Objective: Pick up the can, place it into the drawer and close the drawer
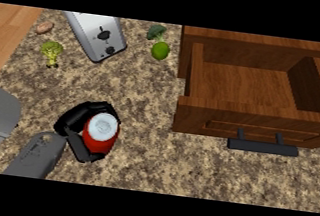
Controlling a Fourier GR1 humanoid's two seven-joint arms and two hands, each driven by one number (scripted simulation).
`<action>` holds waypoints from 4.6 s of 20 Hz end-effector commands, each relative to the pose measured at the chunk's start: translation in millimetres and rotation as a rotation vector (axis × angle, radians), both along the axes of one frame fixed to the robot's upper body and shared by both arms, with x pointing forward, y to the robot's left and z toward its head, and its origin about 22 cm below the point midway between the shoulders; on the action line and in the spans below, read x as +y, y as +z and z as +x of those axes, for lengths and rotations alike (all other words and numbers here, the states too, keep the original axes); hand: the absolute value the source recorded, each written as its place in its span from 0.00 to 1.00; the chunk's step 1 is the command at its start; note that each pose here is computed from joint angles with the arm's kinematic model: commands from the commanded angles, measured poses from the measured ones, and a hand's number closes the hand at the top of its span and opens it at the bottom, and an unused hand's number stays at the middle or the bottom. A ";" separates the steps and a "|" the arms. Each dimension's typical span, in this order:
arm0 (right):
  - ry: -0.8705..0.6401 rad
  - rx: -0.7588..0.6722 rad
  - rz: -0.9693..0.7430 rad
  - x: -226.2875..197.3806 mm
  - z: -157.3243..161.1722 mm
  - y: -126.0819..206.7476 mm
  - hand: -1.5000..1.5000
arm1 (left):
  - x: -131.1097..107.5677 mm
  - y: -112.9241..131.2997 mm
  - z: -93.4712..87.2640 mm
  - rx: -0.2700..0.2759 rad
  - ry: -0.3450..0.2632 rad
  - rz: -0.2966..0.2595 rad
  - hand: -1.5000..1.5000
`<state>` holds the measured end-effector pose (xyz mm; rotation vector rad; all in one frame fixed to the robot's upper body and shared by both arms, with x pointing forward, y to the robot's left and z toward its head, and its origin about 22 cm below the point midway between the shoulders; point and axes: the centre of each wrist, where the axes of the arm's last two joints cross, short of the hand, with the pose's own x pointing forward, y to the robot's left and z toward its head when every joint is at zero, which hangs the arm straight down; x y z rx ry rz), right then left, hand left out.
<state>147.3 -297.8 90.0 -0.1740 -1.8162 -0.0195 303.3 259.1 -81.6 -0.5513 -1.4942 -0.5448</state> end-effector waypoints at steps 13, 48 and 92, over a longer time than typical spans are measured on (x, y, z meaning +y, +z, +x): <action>0.005 -0.013 0.011 -2.5 -9.3 -8.8 0.00 | -51.8 91.3 25.6 -0.124 0.713 -0.087 1.00; -0.021 -0.019 -0.018 -24.4 16.0 7.9 0.00 | -252.3 325.7 94.3 -0.271 0.554 0.013 1.00; 0.059 -0.054 -0.031 0.3 40.3 24.8 0.00 | -265.6 256.5 128.8 -0.360 0.726 0.288 0.00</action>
